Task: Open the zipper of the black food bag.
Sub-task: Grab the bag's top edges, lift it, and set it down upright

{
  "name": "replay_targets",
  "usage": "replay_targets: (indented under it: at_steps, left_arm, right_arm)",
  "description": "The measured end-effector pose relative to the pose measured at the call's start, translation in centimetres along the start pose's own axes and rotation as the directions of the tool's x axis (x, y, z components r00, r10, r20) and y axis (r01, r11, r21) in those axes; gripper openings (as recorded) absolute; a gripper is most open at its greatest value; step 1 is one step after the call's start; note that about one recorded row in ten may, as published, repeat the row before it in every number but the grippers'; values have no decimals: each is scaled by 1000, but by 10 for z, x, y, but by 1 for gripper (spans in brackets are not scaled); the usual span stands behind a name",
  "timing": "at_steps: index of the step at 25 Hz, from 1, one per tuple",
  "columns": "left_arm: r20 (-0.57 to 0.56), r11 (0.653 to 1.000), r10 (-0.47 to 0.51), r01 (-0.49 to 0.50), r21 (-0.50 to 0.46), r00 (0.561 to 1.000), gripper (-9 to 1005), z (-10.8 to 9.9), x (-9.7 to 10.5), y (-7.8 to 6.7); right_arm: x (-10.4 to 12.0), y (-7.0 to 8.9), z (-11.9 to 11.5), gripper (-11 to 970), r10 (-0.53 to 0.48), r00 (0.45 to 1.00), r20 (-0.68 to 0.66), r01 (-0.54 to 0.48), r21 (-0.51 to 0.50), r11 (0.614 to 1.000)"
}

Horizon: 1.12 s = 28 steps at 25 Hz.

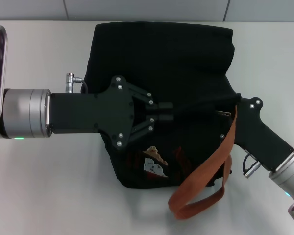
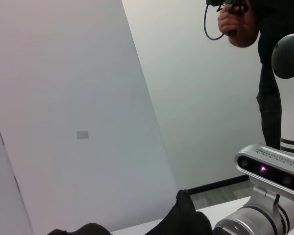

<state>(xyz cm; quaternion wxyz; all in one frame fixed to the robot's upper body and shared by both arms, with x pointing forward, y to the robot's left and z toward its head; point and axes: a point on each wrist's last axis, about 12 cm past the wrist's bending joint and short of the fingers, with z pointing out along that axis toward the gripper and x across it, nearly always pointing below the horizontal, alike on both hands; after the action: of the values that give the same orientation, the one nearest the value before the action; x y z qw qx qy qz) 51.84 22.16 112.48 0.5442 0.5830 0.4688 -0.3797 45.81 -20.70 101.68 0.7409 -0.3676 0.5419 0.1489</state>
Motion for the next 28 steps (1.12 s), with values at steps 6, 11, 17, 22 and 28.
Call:
replay_targets:
  at_steps: [6,11,17,22,28]
  left_arm:
    - [3,1000,-3,3,-4,1000,97,-1,1,-1]
    - [5,1000,0,0,-4,1000,97,-1,1,-1]
    - [5,1000,1,0,-4,1000,97,0,1,-1]
    - [5,1000,1,-1,-5,1000,97,0,1,0]
    - [7,1000,5,-5,-9,1000,96,0,1,0]
  right_arm:
    - [0,0,-1,-2,1,1000,-1,-1,6,1000]
    - [0,0,-1,3,1,1000,-4,-1,8,1000]
    - [1,0,-2,9,3,1000,-7,-3,14,1000]
    - [1,0,-2,13,5,1000,-7,-5,15,1000]
    - [1,0,-3,19,6,1000,-7,-6,17,1000]
